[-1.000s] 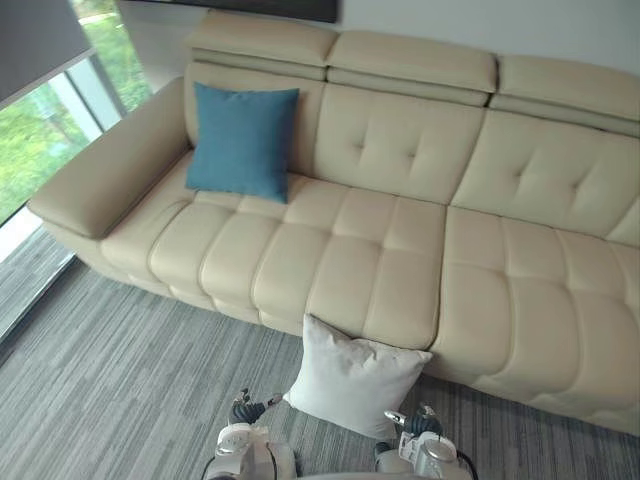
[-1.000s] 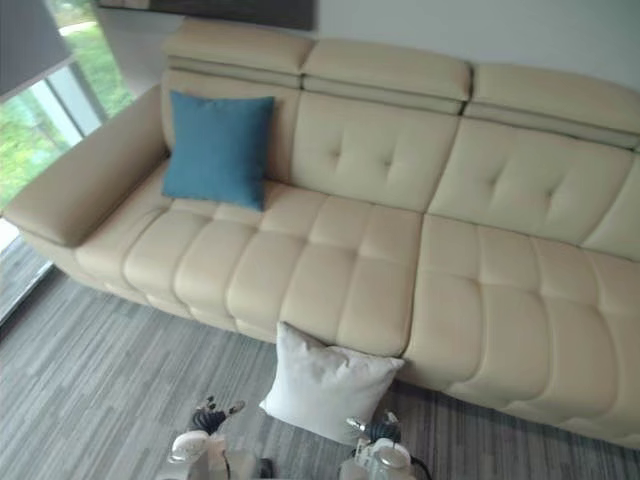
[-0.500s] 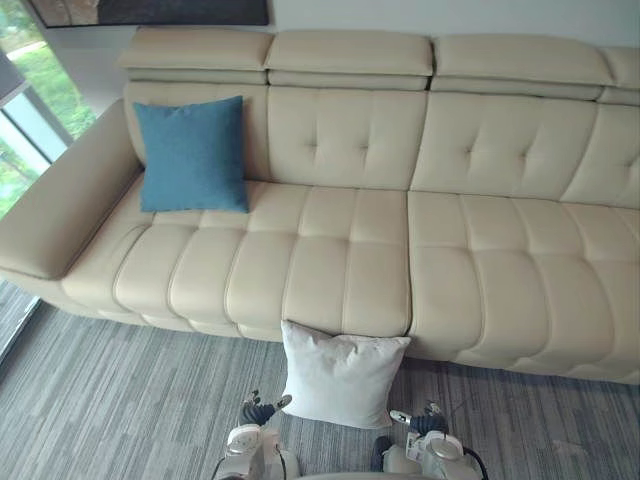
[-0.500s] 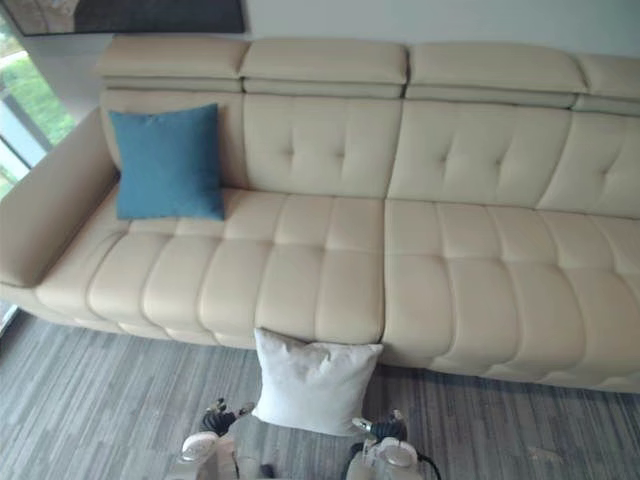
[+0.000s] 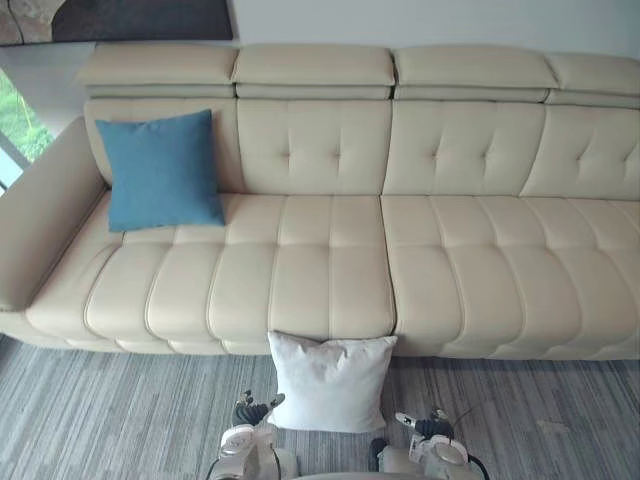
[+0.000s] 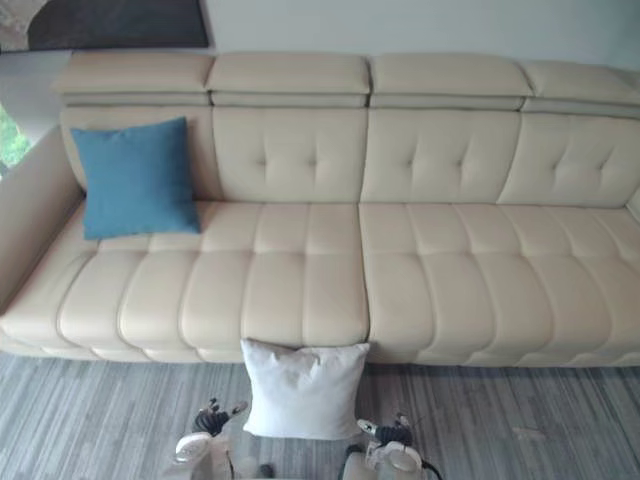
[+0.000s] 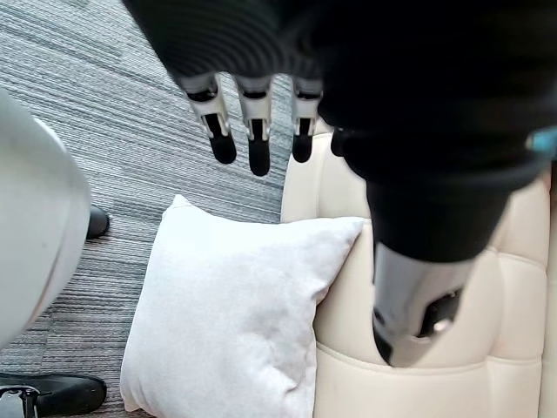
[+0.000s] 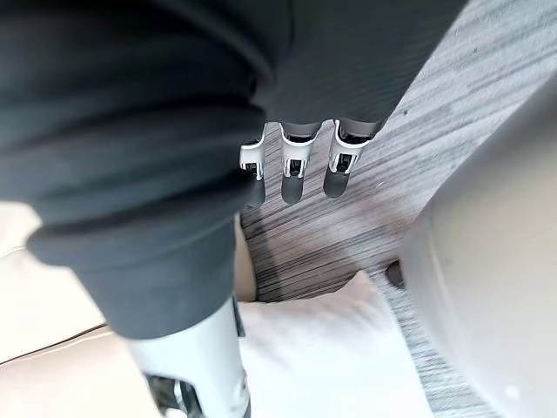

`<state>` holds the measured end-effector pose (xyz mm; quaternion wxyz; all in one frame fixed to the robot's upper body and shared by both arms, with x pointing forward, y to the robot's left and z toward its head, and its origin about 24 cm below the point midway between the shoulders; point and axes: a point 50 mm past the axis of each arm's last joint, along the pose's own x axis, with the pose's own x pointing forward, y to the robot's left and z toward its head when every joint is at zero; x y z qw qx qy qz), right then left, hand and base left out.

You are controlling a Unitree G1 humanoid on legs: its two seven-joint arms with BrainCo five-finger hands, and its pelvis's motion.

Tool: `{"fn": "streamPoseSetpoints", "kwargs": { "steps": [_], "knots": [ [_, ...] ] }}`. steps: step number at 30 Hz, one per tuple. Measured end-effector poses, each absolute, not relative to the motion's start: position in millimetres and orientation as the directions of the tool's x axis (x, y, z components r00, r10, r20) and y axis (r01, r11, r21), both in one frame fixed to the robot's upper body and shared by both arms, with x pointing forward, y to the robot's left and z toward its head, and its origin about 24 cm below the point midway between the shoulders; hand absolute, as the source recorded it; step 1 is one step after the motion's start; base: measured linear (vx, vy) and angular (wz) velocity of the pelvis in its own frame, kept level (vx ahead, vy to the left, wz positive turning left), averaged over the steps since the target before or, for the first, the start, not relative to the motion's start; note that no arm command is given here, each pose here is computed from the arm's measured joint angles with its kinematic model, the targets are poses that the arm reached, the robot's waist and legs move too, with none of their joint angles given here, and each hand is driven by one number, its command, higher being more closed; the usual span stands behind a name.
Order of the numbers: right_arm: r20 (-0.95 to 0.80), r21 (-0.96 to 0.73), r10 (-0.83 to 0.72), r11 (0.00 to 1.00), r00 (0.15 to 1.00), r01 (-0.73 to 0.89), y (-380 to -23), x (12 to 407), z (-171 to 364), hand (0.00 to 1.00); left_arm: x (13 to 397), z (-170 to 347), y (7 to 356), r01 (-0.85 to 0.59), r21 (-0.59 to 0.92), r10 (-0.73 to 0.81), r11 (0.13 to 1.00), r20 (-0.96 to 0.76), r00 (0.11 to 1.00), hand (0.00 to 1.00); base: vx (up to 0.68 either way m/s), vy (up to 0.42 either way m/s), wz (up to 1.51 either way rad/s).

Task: Pick up cushions and gather them together orderly.

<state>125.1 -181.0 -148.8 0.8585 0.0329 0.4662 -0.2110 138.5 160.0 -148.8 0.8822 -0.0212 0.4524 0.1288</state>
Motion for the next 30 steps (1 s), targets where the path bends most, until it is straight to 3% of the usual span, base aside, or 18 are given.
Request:
{"fn": "streamPoseSetpoints", "kwargs": {
  "steps": [7,12,22,25,30],
  "knots": [
    [-0.823,-0.145,-0.335,0.904,0.459,0.402,-183,119,-151,0.0,134,-151,155,-0.214,0.081,0.189,0.974,-0.813,0.551,0.0,0.14,0.007,0.21],
    [-0.806,-0.129,-0.327,0.911,0.494,0.393,-180,135,-146,0.0,154,-142,167,-0.244,0.084,0.217,0.966,-0.773,0.596,0.0,-0.02,-0.03,0.13],
    [-0.563,-0.092,-0.436,0.878,0.703,0.47,-210,232,-86,0.0,246,-77,203,-0.474,-0.038,0.386,0.88,-0.525,0.758,0.0,-0.19,-0.073,-0.15],
    [-0.469,-0.049,-0.462,0.865,0.753,0.5,-215,272,-54,0.0,290,-33,218,-0.518,-0.116,0.441,0.848,-0.388,0.809,0.0,-0.24,-0.049,-0.17],
    [-0.322,0.058,-0.497,0.839,0.806,0.541,-222,324,4,0.0,329,27,250,-0.578,-0.219,0.535,0.786,-0.229,0.813,0.0,-0.19,-0.023,-0.04]
  ]
}}
